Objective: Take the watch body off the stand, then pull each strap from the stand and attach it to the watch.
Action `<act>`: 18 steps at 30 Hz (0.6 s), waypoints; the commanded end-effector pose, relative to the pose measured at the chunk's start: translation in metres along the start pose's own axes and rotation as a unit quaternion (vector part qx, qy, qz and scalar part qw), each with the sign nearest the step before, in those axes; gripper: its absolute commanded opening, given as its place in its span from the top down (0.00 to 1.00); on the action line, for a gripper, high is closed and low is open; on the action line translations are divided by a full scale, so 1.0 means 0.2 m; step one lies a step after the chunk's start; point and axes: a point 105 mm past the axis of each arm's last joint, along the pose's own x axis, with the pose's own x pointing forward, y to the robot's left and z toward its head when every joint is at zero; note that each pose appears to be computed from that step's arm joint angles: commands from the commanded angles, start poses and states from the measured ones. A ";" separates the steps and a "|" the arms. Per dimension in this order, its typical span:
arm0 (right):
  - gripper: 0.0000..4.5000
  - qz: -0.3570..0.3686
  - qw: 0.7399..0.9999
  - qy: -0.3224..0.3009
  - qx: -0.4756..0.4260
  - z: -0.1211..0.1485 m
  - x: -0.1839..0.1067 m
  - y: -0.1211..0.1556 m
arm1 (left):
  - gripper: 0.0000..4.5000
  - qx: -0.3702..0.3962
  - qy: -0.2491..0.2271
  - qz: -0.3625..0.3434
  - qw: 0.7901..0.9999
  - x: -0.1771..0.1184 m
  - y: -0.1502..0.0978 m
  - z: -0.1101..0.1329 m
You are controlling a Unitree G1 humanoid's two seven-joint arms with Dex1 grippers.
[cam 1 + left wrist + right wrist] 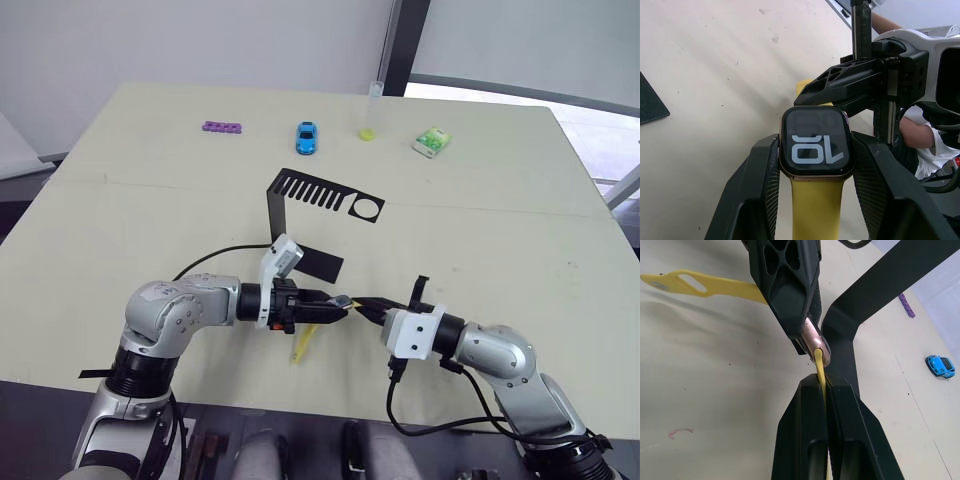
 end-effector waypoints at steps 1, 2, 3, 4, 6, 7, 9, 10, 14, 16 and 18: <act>1.00 -0.013 0.999 -0.047 -0.018 0.12 0.03 -0.02 | 0.64 0.020 0.003 -0.037 0.999 0.06 -0.08 0.00; 1.00 -0.013 0.999 -0.047 -0.018 0.12 0.03 -0.02 | 0.64 0.020 0.004 -0.037 0.999 0.06 -0.08 0.00; 1.00 -0.013 0.999 -0.047 -0.018 0.12 0.03 -0.02 | 0.64 0.020 0.003 -0.038 0.999 0.06 -0.08 0.00; 1.00 -0.013 0.999 -0.046 -0.018 0.11 0.03 -0.03 | 0.64 0.020 0.003 -0.037 0.999 0.06 -0.08 0.00; 1.00 -0.014 0.999 -0.046 -0.019 0.11 0.04 -0.03 | 0.64 0.021 0.003 -0.037 0.999 0.07 -0.08 0.01; 1.00 -0.014 0.999 -0.045 -0.019 0.11 0.04 -0.03 | 0.64 0.021 0.003 -0.037 0.999 0.07 -0.08 0.01; 1.00 -0.014 0.999 -0.045 -0.019 0.11 0.04 -0.03 | 0.64 0.021 0.003 -0.036 0.999 0.07 -0.08 0.01; 1.00 -0.014 0.999 -0.044 -0.019 0.11 0.04 -0.03 | 0.64 0.022 0.003 -0.035 0.999 0.07 -0.08 0.01; 1.00 -0.013 0.999 -0.043 -0.018 0.11 0.04 -0.03 | 0.64 0.023 0.002 -0.033 0.999 0.07 -0.08 0.01; 1.00 -0.011 0.999 -0.042 -0.017 0.10 0.04 -0.03 | 0.64 0.023 0.003 -0.033 0.999 0.07 -0.08 0.01; 1.00 -0.009 0.999 -0.042 -0.016 0.10 0.05 -0.02 | 0.64 0.024 0.003 -0.034 0.999 0.07 -0.08 0.01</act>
